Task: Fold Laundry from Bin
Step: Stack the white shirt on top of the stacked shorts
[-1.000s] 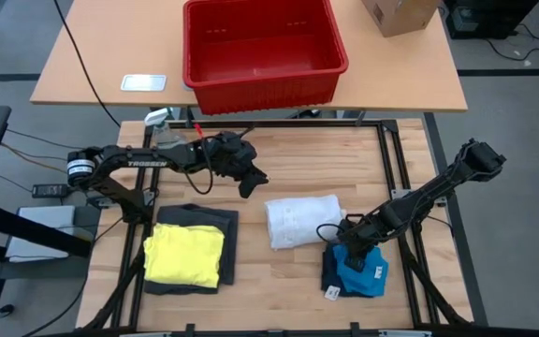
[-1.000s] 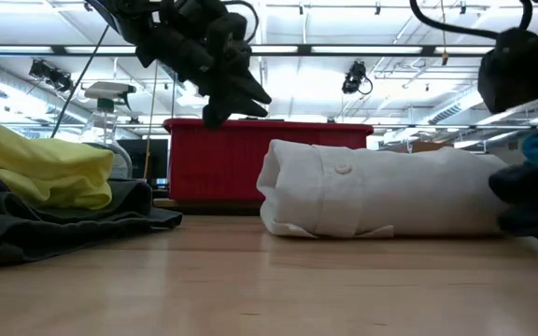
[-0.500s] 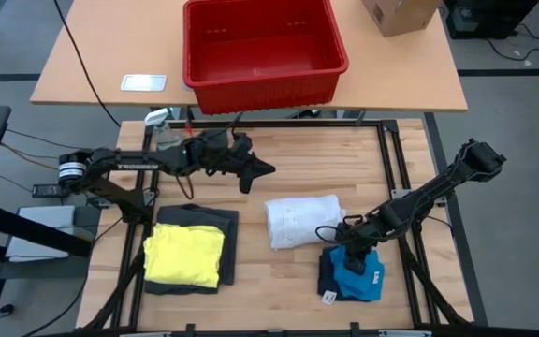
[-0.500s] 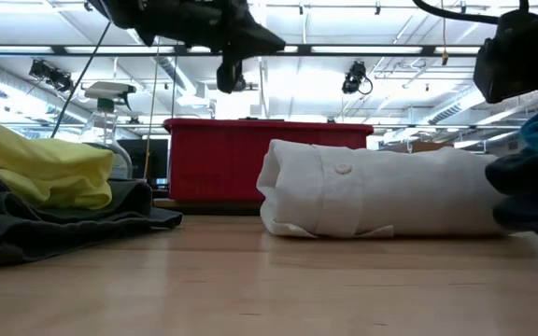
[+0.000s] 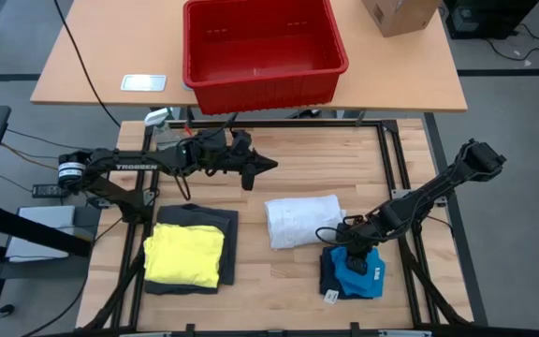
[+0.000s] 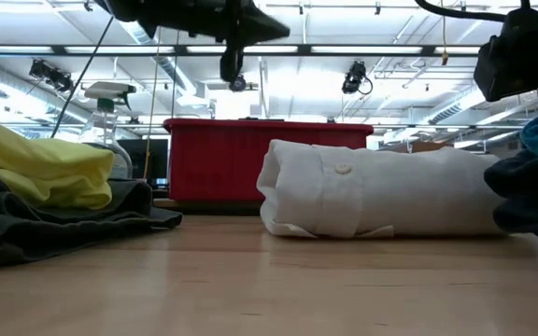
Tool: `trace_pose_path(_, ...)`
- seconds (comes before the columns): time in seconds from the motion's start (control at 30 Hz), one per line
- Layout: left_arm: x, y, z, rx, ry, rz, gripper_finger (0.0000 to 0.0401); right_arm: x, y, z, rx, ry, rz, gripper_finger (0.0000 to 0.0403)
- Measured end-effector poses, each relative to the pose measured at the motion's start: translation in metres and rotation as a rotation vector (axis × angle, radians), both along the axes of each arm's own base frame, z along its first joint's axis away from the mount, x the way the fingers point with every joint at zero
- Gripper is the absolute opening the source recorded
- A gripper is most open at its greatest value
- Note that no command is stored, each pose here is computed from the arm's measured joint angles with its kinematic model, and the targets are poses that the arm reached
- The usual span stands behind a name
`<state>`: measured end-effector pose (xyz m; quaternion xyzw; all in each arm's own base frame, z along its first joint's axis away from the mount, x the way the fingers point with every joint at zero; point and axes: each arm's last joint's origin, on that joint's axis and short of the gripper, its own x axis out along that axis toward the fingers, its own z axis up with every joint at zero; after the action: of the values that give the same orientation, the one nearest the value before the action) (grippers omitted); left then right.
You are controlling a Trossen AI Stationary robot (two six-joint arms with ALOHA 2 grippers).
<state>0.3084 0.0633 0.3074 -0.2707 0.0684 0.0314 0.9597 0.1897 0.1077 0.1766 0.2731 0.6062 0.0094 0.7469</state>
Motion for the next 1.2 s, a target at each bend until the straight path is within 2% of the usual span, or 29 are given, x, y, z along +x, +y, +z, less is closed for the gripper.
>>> trace_pose_path(0.2,0.003,0.001,0.027,0.056,-0.055,-0.005,0.0008,0.001,-0.005,-0.001,-0.018,0.006,0.007,0.0051)
trace_pose_path(0.37,0.003,0.001,0.041,0.087,-0.001,-0.013,0.0008,0.002,-0.008,-0.001,-0.031,-0.008,0.026,0.0051)
trace_pose_path(0.5,0.002,0.0,0.041,0.086,0.068,-0.018,0.0008,0.004,-0.012,-0.001,-0.04,-0.019,0.038,0.0051)
trace_pose_path(0.97,0.001,0.002,0.039,0.092,0.095,-0.005,0.0008,0.006,-0.016,-0.001,-0.041,-0.025,0.041,0.0051)
trace_pose_path(1.2,0.0,0.003,0.036,0.105,0.134,-0.007,0.0008,0.006,-0.015,0.0,0.005,0.001,0.032,0.0051)
